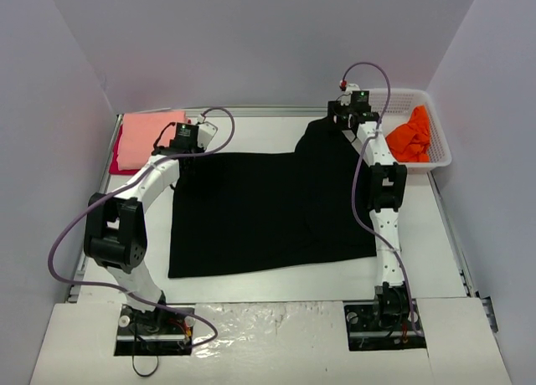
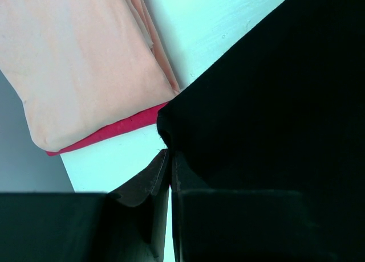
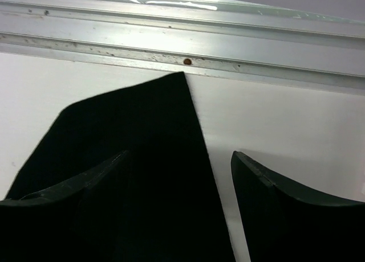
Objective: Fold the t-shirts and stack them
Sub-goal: Grap the side of the flattened tshirt furthest away from the robot with both arms
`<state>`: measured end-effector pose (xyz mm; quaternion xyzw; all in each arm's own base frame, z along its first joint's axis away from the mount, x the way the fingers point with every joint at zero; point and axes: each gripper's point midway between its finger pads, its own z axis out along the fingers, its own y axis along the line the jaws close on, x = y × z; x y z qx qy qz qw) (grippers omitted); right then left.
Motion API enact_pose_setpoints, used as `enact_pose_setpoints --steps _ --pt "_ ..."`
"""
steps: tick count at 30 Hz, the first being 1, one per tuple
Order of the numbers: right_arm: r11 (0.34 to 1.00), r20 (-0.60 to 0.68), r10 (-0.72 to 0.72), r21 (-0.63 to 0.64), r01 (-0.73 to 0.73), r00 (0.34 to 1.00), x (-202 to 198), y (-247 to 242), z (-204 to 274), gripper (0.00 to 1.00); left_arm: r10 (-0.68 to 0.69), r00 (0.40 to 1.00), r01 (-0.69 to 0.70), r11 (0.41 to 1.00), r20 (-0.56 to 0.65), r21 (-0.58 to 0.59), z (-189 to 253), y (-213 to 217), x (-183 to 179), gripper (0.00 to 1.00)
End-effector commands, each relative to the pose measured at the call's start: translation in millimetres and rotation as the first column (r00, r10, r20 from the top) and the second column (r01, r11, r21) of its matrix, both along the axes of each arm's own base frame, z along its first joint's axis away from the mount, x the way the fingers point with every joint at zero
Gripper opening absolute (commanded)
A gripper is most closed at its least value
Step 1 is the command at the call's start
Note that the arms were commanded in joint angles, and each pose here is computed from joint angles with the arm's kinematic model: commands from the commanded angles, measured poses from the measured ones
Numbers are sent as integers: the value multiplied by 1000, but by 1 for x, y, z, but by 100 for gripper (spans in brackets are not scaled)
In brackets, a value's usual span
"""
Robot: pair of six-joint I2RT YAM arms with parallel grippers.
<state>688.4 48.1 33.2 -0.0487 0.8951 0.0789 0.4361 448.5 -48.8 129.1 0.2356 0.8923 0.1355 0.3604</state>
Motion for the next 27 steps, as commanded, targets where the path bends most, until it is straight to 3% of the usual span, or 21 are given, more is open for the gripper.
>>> enact_pose_setpoints --steps 1,13,27 --pt "994 85 -14 108 5 996 14 -17 36 67 21 998 -21 1000 63 -12 25 4 -3 2" --pt "992 65 -50 123 42 997 19 -19 10 66 29 999 -30 999 35 13 16 8 -5 2" --pt "986 47 -42 161 34 998 19 -16 -3 54 13 1000 -13 1000 27 8 13 5 -6 2"
